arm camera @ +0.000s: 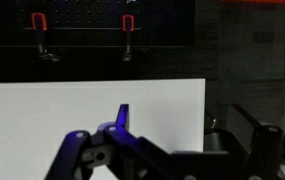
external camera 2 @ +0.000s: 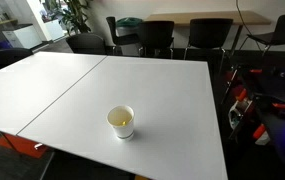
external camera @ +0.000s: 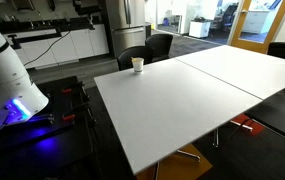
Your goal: Remove the yellow pen from the white cup
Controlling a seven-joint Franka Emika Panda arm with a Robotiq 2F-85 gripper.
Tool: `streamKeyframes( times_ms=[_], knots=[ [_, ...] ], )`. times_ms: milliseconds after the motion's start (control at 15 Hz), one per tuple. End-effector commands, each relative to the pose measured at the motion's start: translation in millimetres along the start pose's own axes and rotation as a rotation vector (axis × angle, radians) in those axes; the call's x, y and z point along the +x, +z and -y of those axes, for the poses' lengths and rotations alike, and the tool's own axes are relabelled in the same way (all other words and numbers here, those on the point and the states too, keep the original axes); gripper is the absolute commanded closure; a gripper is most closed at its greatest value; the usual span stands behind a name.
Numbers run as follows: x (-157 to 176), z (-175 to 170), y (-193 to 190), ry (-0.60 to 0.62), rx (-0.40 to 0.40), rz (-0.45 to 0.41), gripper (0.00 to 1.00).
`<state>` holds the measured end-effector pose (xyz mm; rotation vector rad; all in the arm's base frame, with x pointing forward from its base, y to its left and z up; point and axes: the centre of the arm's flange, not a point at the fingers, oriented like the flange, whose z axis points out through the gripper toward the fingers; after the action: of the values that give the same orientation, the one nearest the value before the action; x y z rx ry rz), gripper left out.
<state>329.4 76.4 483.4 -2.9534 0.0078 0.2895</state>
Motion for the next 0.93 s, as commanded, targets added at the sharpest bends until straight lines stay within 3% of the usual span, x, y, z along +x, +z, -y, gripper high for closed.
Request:
streamKeyframes(
  times_ms=[0, 333, 867],
  knots=[
    [0.0, 0.0, 0.0, 0.000, 0.000, 0.000, 0.00],
    [0.0, 0.0, 0.0, 0.000, 0.000, 0.000, 0.00],
    [33.7, -10.1, -9.5, -0.044, -0.011, -0.132, 0.00]
  ],
)
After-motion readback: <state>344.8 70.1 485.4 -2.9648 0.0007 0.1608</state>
